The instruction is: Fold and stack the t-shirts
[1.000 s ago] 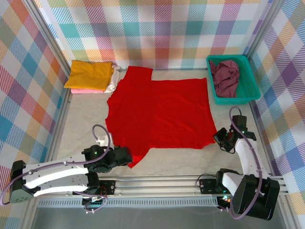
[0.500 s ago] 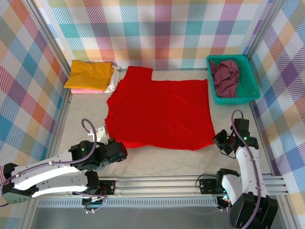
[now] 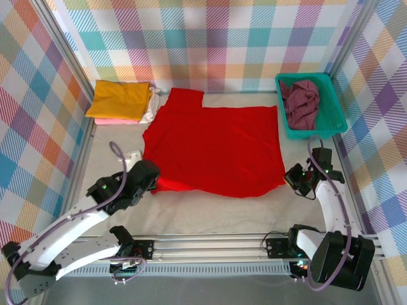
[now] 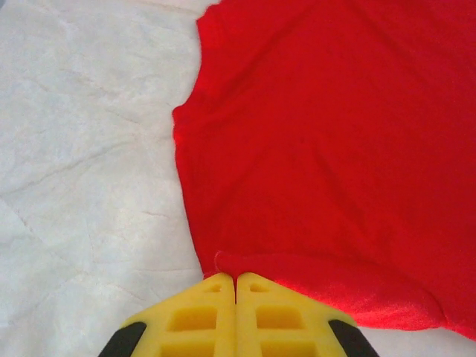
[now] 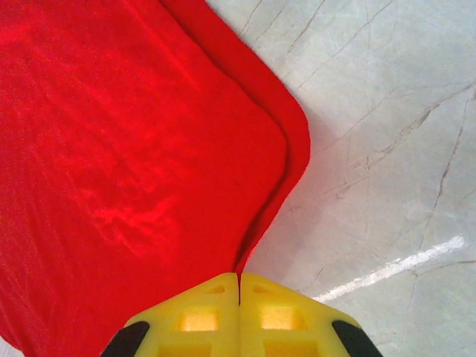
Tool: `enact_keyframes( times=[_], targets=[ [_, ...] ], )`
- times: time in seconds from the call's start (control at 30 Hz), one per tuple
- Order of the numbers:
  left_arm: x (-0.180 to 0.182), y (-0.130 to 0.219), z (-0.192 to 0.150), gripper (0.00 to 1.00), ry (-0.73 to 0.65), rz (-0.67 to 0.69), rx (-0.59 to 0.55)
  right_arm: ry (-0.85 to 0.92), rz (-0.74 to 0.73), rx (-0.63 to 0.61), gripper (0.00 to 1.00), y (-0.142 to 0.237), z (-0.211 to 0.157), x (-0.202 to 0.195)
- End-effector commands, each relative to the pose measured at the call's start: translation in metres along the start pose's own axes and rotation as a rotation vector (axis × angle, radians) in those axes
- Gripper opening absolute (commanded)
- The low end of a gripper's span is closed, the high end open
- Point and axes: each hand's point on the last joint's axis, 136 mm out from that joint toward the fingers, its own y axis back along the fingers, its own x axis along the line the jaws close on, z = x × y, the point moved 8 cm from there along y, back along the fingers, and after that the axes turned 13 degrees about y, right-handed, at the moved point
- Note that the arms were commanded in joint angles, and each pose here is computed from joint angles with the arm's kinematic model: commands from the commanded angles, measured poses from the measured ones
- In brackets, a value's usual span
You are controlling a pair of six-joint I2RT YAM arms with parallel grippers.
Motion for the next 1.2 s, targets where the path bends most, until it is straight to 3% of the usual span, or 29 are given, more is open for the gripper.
enact_keyframes(
  times=[0.0,0.27,0.53,0.73,1.17],
  targets=[
    [-0.033,-0.013,0.015,0.0,-0.167,-0.083,0.054,0.061,0.01,-0.072,0.0,0.006,0.02,0.01],
    [-0.046,-0.047,0.057,0.0,-0.176,-0.093,0.097,0.067,0.025,-0.07,0.0,-0.004,0.038,0.016],
    [-0.053,-0.079,0.089,0.0,-0.278,-0.032,0.142,0.065,-0.01,-0.096,0.0,-0.014,0.058,0.017],
    [-0.052,-0.107,0.1,0.0,-0.331,0.013,0.203,0.054,-0.038,-0.09,0.0,-0.027,0.068,0.013],
    [-0.071,-0.133,0.128,0.0,-0.404,0.015,0.227,0.044,-0.028,-0.086,0.0,-0.042,0.085,0.016]
  ],
)
